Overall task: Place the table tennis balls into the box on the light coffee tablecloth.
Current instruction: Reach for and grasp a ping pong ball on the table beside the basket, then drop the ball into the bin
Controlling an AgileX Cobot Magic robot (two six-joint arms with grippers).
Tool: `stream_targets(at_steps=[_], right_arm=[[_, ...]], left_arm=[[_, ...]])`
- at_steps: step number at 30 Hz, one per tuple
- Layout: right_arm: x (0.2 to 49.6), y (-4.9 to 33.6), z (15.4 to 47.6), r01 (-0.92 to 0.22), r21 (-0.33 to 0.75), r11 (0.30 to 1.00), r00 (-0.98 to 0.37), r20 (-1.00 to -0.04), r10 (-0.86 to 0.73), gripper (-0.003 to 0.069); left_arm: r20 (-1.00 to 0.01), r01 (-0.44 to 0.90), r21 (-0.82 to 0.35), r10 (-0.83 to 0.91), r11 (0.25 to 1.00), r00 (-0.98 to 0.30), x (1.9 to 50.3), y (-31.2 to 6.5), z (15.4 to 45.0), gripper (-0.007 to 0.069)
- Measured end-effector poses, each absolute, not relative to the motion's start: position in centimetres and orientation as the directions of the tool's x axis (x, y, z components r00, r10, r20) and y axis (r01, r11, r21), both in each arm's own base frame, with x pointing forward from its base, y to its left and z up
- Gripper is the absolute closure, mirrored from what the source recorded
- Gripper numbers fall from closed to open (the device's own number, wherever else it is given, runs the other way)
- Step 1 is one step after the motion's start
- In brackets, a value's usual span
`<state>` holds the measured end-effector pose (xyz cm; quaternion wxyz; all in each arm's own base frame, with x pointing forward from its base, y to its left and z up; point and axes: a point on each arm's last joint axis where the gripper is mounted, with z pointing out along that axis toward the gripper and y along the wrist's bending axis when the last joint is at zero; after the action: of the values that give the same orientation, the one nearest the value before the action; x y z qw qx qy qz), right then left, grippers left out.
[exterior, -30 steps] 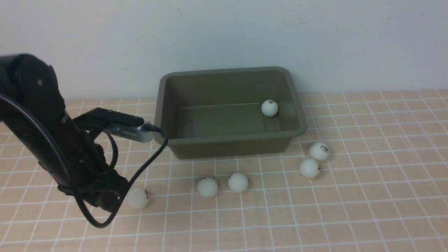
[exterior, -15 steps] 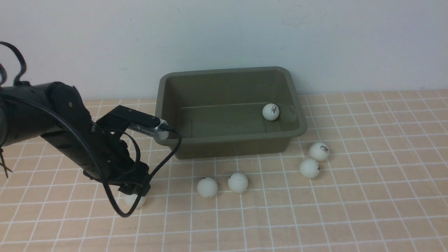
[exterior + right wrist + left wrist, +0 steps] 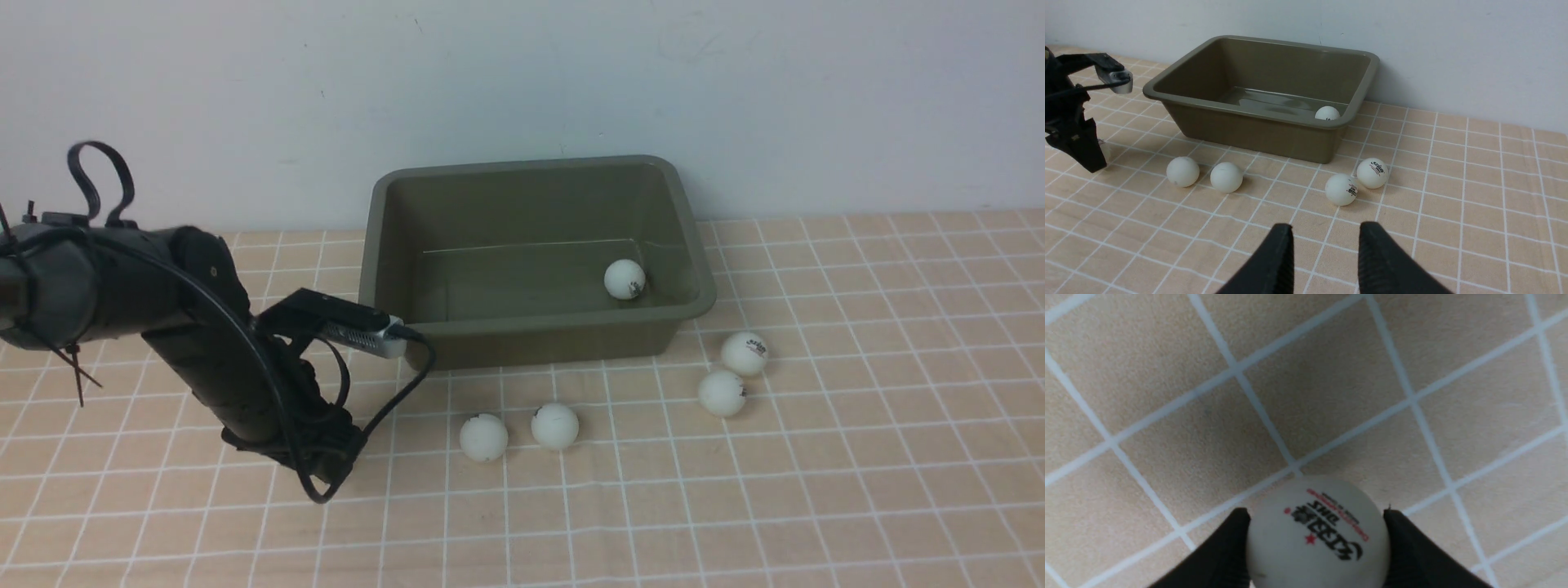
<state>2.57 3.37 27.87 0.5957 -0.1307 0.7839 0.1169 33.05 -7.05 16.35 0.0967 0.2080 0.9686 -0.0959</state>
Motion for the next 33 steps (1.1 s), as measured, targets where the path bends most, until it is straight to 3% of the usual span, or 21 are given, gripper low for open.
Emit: stream_targets(at_steps=[2,4,7,12,20,24,27,28,33], right_arm=[[2.6,3.4,27.9,-0.344,0.028,0.939,-0.256,-0.964,-0.066,0.0447],[2.6,3.4,27.9,-0.344,0.028,0.939,-0.256,-0.964,-0.066,0.0447],[2.6,3.3,27.9,-0.342,0.023,0.939,-0.257,-0.964,-0.070,0.0447],[2.6,3.2,27.8,-0.334,0.006,0.942,-0.257,-0.963,-0.085,0.0447],[2.6,3.2,27.8,-0.329,-0.001,0.944,-0.253,-0.963,-0.089,0.0447],[2.6,3.2,27.8,-0.328,-0.002,0.945,-0.253,-0.963,-0.090,0.0447],[2.6,3.2,27.8,-0.328,-0.002,0.945,-0.253,-0.963,-0.090,0.0447],[2.6,3.2,27.8,-0.328,-0.002,0.945,-0.253,-0.963,-0.090,0.0447],[2.6,3.1,27.8,-0.327,-0.004,0.945,-0.252,-0.963,-0.091,0.0447]], left_arm=[[-0.256,0.426,-0.165,0.379,0.889,-0.889,33.2,-7.3,18.1,0.0309],[-0.366,0.456,-0.187,0.369,0.870,-0.854,33.6,-7.9,21.9,0.0309],[-0.501,0.492,-0.219,0.335,0.843,-0.798,34.5,-8.8,25.1,0.0309],[-0.635,0.572,-0.208,0.336,0.793,-0.696,37.3,-9.9,26.6,0.0309],[-0.642,0.632,-0.186,0.394,0.752,-0.658,43.8,-11.1,23.4,0.0309],[-0.599,0.672,-0.224,0.445,0.705,-0.666,45.3,-11.7,23.0,0.0249],[-0.577,0.672,-0.250,0.450,0.697,-0.682,45.4,-11.8,25.3,0.0200],[-0.566,0.663,-0.261,0.445,0.702,-0.694,45.3,-11.8,27.4,0.0195],[-0.589,0.544,-0.295,0.299,0.786,-0.751,44.6,-11.4,33.9,0.0256]])
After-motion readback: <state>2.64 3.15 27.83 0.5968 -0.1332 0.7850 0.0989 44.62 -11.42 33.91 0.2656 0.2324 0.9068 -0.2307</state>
